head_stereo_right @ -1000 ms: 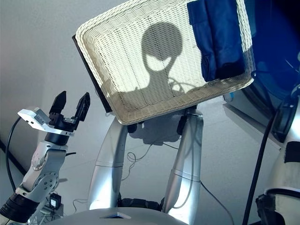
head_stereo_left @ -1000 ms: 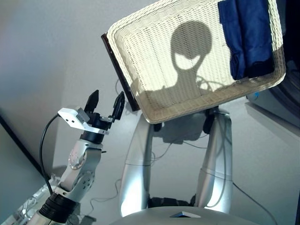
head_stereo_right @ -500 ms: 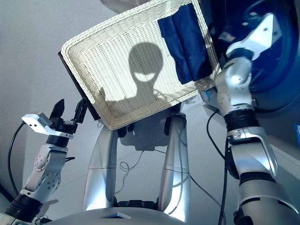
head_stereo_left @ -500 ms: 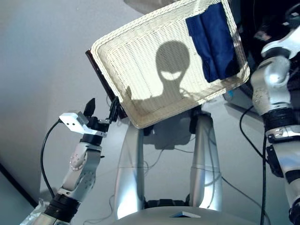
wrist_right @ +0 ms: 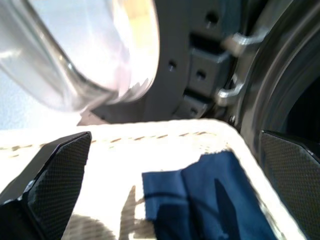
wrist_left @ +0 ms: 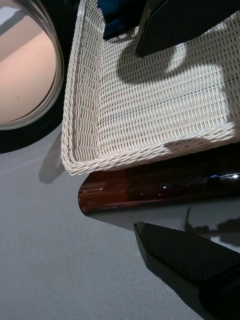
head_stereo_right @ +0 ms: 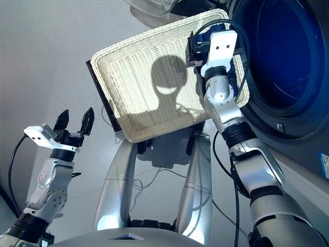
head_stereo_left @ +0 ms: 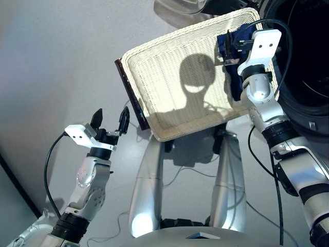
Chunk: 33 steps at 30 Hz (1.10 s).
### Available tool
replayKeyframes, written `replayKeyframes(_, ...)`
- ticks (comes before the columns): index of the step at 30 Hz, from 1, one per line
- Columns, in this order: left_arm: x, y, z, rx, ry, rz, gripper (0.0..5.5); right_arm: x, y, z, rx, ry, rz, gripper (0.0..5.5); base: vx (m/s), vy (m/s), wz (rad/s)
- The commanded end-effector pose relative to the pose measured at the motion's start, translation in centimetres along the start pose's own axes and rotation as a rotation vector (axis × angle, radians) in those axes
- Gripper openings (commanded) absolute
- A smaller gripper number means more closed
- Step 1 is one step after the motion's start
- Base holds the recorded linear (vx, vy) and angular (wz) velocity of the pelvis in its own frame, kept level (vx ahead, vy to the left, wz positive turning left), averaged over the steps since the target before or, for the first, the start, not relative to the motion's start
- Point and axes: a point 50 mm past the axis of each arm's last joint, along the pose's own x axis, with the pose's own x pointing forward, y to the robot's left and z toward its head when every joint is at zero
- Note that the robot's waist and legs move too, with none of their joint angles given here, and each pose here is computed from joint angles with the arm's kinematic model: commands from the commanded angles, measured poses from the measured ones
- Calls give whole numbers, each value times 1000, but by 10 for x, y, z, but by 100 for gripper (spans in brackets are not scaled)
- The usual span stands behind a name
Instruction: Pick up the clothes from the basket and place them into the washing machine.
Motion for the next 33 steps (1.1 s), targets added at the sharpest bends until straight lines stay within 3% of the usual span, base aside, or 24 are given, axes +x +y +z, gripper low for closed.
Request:
replayKeyframes(1,-10,0,13,25,-65,16,550,7,6,3,30,-8,-22,550,0,0,0)
replayKeyframes(13,-5,-9,8,-13,-88,41,550,4,-24,-45,125,271,-382,550,0,0,0)
replayKeyframes(33,1,-21,10,-18,-99,-31,550,-10,-58,-65,103,388,-477,550,0,0,0)
